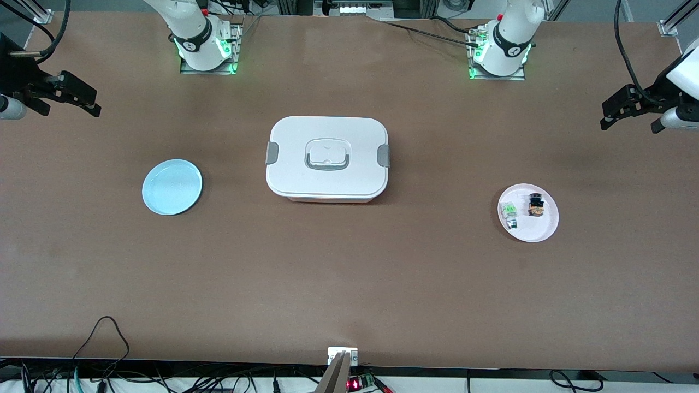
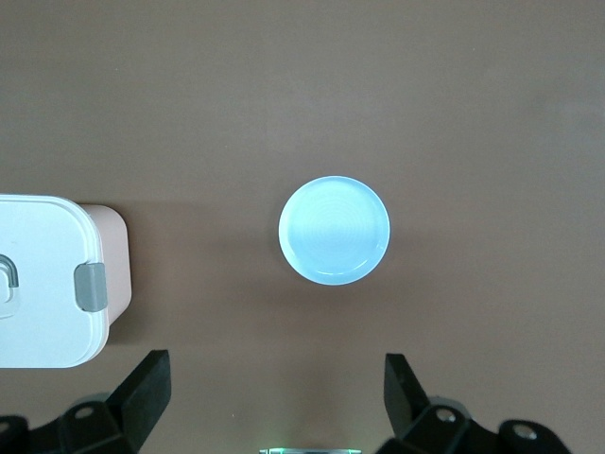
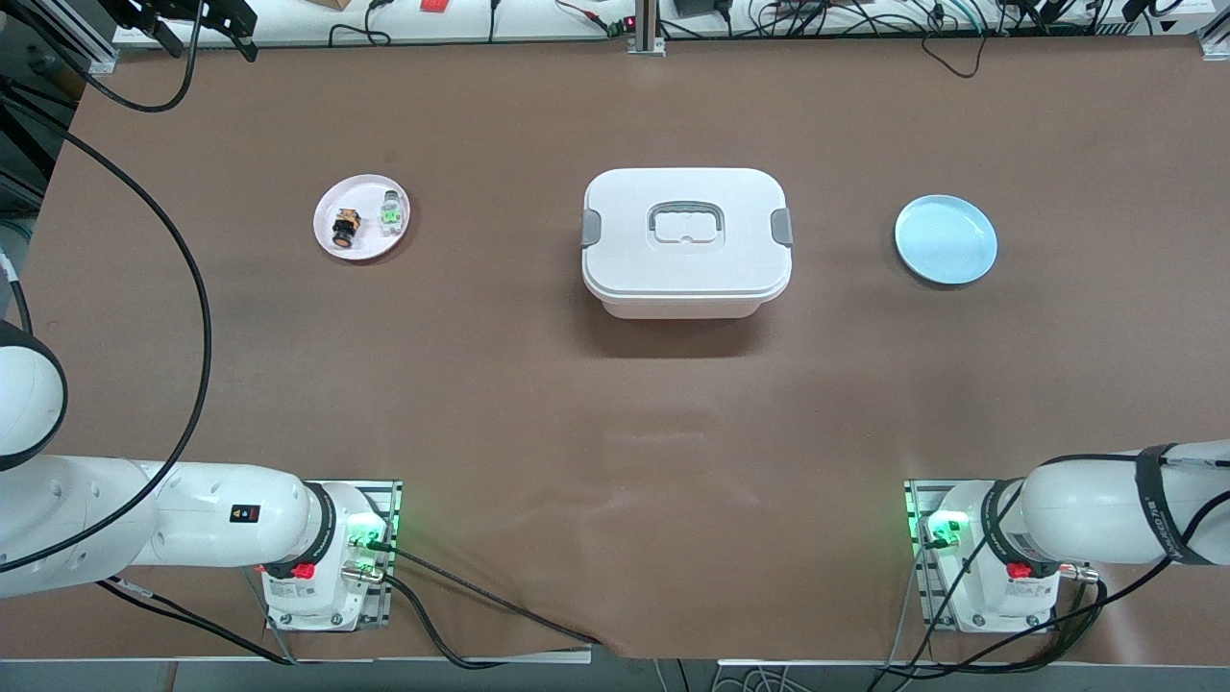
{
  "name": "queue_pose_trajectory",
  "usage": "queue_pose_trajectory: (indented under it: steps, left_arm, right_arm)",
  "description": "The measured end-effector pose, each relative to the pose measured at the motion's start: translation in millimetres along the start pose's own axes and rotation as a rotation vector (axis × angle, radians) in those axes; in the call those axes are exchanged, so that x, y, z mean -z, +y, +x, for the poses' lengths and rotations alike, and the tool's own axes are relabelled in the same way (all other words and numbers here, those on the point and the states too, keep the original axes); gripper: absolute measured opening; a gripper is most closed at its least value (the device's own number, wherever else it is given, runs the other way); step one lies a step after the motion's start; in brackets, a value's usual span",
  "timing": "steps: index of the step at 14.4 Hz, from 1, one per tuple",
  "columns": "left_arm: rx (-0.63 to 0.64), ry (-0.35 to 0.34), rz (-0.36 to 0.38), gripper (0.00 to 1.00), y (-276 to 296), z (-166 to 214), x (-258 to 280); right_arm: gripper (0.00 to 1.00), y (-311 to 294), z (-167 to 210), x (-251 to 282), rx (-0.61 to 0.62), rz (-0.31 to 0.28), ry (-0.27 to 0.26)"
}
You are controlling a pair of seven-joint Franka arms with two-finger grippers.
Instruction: Transfer orange switch to right arm and place
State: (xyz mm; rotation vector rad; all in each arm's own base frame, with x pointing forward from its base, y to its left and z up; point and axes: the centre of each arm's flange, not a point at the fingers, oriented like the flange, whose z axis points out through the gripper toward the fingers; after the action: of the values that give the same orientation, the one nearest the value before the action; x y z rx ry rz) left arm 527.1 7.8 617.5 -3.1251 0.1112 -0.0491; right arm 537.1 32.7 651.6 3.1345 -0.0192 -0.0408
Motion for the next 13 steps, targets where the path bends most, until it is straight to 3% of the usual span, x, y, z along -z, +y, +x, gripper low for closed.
queue_pose_trajectory:
  steps: [7, 13]
  left_arm:
    - [-0.017, -0.053, -0.001, 1.0, 8, 17, -31]
    - [-0.084, -0.198, -0.012, 1.0, 18, 44, -115]
  right_arm:
    - [1.0, 0, 0, 0, 0.0, 0.0, 0.0]
    - [1.0, 0, 0, 0, -0.001, 0.0, -0.001]
